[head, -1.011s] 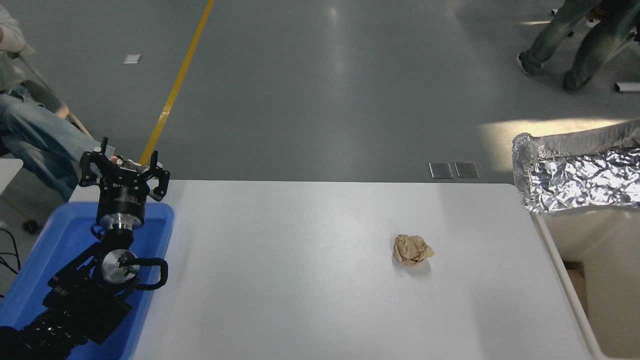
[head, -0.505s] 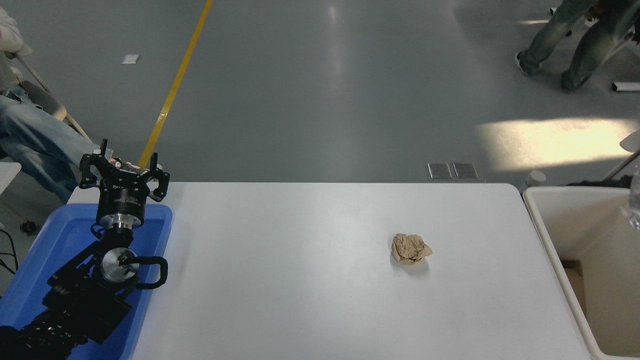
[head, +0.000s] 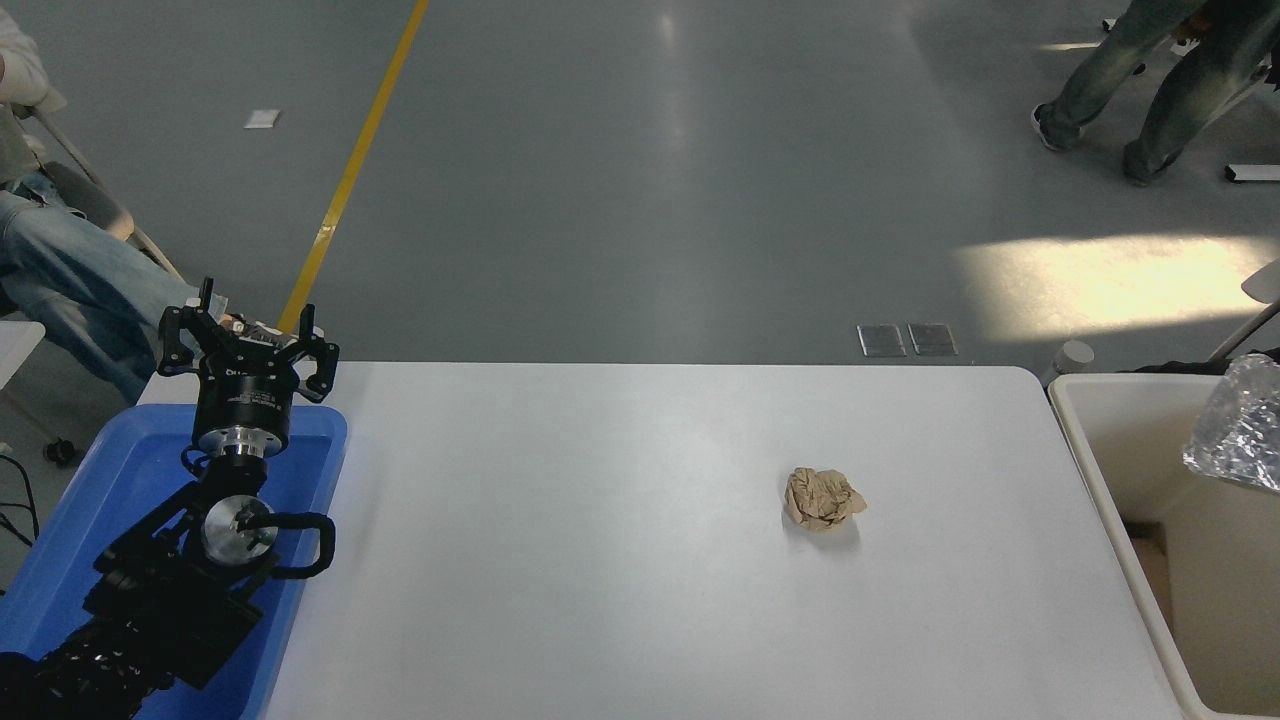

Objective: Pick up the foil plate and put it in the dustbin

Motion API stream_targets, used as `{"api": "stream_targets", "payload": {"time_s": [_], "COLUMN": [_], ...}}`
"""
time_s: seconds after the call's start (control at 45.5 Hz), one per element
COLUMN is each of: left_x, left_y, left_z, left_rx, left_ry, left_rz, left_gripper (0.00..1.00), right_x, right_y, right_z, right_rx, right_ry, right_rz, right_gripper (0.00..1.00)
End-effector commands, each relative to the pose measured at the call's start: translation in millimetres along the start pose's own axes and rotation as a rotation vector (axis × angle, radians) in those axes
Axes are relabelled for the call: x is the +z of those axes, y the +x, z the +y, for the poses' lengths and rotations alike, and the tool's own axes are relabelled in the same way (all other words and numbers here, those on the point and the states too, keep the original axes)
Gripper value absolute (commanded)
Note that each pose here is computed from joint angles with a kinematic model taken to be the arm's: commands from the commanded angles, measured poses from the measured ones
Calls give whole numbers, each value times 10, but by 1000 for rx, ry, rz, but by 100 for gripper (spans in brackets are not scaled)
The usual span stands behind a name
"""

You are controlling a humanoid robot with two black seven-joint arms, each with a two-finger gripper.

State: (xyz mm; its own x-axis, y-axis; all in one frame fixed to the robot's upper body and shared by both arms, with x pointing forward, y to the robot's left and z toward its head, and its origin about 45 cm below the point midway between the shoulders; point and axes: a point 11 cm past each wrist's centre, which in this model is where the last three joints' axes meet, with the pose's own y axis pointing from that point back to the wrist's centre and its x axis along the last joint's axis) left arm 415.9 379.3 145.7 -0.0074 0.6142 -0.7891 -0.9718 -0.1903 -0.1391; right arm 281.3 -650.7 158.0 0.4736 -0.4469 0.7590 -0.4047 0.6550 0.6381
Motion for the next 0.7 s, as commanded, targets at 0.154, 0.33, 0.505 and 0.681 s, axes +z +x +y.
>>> {"api": "stream_targets", "payload": {"time_s": [0.154, 0.33, 0.505, 0.681], "left_x": [0, 0, 0, 2], "left_y": [0, -1, 1, 4], "left_z": [0, 0, 0, 1], "left_rx": [0, 0, 1, 1], "left_ry": [0, 0, 0, 0], "left_rz": [0, 0, -1, -1], "left_gripper": [99, 99, 99, 99], "right_x": [-20, -81, -93, -218], "right_y": [-501, -494, -602, -813], "right_z": [-89, -82, -83, -68], "right_rx": [-41, -50, -80, -139], "right_ry": [3, 19, 22, 45], "right_rz": [-118, -126, -121, -114], "right_gripper": [6, 100, 100, 100]}}
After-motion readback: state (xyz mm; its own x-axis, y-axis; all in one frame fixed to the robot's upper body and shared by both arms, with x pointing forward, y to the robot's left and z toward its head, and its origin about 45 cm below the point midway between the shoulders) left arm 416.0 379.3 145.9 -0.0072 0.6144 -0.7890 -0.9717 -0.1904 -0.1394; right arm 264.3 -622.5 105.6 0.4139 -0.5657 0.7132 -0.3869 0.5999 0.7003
